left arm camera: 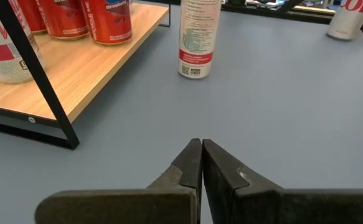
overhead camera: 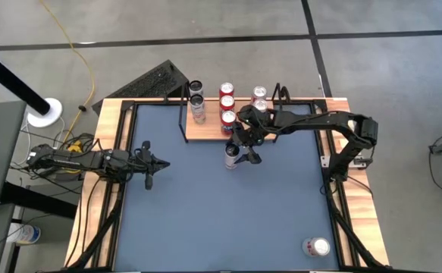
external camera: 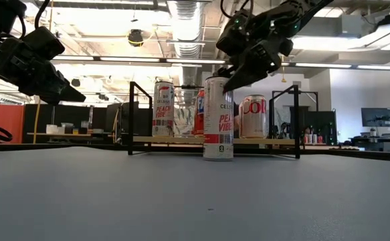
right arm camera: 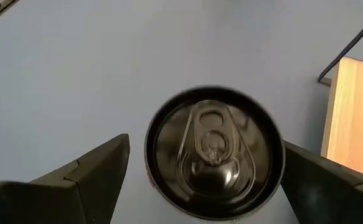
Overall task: Place canned beverage on shelf
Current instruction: Put the white-pink soda can on the shelf aligned with the other white-pink soda cans
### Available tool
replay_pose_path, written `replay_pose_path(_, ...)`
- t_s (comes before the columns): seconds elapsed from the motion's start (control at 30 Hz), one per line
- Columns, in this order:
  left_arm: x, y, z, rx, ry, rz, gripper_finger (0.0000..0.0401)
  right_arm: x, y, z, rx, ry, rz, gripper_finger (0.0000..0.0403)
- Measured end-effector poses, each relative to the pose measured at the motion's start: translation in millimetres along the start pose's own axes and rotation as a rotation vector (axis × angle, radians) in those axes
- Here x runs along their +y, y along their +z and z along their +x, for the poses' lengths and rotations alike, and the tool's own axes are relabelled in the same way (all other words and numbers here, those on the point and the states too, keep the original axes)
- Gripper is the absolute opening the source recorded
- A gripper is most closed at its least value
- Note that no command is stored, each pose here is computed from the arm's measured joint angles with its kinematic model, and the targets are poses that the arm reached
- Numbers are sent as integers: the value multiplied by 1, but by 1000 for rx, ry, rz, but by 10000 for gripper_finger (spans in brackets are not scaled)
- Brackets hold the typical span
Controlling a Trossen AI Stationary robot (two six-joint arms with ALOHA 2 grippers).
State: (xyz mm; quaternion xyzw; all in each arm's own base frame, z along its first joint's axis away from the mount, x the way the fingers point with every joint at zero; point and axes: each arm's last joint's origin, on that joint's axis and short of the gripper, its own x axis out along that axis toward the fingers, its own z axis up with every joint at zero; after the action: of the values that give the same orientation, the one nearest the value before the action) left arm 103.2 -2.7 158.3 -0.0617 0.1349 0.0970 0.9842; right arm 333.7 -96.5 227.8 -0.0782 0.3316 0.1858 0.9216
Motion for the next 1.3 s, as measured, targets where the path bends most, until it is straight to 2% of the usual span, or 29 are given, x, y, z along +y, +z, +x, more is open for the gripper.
replay_pose_path(0.17,0,0,0,0,0,0,0,0,0,0,-1,-1,10,342)
replay_pose_path(0.37,0,0,0,0,0,0,0,-1,4,-2,-2,-10,43,256)
replay_pose_path(0.5,0,0,0,0,0,0,0,-5,22,-7,-47,-31,95,207)
replay_pose_path(0.8,0,0,0,0,0,0,0,2,77,-18,-106,-250,112,215)
replay_pose_path(0.93,0,0,0,0,0,0,0,-7,97,-24,-183,-361,171,219)
replay_pose_path(1.3,0,0,0,0,0,0,0,-61,124,1,-108,-362,261,215)
